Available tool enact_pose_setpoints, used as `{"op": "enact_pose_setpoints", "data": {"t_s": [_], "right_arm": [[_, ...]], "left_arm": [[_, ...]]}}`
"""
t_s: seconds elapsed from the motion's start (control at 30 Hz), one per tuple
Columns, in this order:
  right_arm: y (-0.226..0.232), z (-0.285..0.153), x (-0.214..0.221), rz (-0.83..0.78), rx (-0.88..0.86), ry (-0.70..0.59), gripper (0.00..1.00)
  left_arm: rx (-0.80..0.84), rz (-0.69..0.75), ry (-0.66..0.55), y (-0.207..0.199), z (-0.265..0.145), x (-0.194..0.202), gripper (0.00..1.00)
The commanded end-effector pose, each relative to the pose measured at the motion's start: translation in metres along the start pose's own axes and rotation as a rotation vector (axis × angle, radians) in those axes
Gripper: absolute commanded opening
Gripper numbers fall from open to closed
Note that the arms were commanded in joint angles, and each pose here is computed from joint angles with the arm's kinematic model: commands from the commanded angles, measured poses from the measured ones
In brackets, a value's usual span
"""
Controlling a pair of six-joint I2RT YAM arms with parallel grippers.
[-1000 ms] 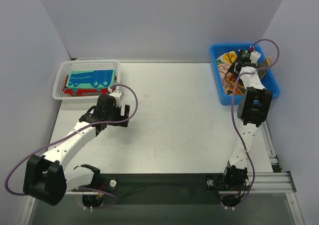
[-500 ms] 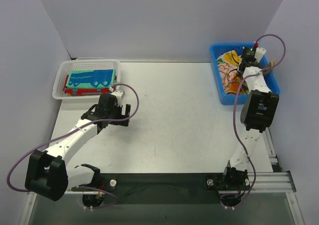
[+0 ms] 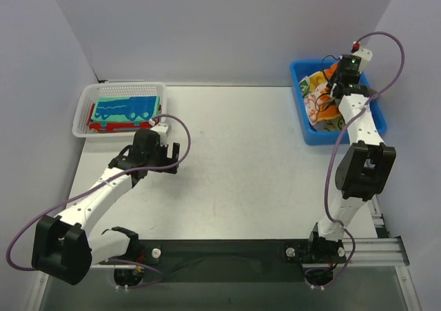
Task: Fold and stack the towels
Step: Grab crumpled towel
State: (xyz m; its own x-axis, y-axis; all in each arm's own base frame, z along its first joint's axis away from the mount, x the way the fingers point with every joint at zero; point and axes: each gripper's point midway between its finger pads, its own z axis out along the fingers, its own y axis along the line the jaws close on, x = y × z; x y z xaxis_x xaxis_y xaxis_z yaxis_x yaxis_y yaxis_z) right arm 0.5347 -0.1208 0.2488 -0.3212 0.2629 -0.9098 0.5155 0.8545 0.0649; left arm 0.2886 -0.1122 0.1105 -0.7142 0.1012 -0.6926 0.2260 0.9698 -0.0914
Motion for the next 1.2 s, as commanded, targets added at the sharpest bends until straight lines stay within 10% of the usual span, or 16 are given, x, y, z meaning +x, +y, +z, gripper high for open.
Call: {"op": "enact_pose_setpoints", "data": {"t_s": [0.0, 0.27, 0.47, 0.67, 1.0, 1.17], "right_arm": [[0.009, 0.013, 0.062, -0.005, -0.065, 0.15, 0.29], [-0.016, 0.039, 0.128, -0.011, 0.015, 0.281, 0.46], [-0.027, 0.04, 0.123, -0.014, 0.029, 0.273, 0.33], [-0.026, 0.02, 0.087, -0.015, 0.011, 0.199, 0.03], [-0.001, -0.055, -0.041, -0.117, 0.011, -0.196, 0.07], [0.027, -0.057, -0.045, -0.091, -0.113, -0.166, 0.09]], "left_arm": [[0.045, 0.004, -0.089, -0.011, -0.009, -0.029, 0.98], [0.052, 0.008, -0.077, -0.014, -0.007, -0.026, 0.97], [0.051, 0.009, -0.07, -0.013, -0.006, -0.025, 0.97], [0.051, 0.009, -0.068, -0.013, -0.005, -0.025, 0.97], [0.051, 0.005, -0.071, -0.014, -0.008, -0.025, 0.97], [0.052, 0.005, -0.076, -0.014, -0.009, -0.026, 0.98]]}}
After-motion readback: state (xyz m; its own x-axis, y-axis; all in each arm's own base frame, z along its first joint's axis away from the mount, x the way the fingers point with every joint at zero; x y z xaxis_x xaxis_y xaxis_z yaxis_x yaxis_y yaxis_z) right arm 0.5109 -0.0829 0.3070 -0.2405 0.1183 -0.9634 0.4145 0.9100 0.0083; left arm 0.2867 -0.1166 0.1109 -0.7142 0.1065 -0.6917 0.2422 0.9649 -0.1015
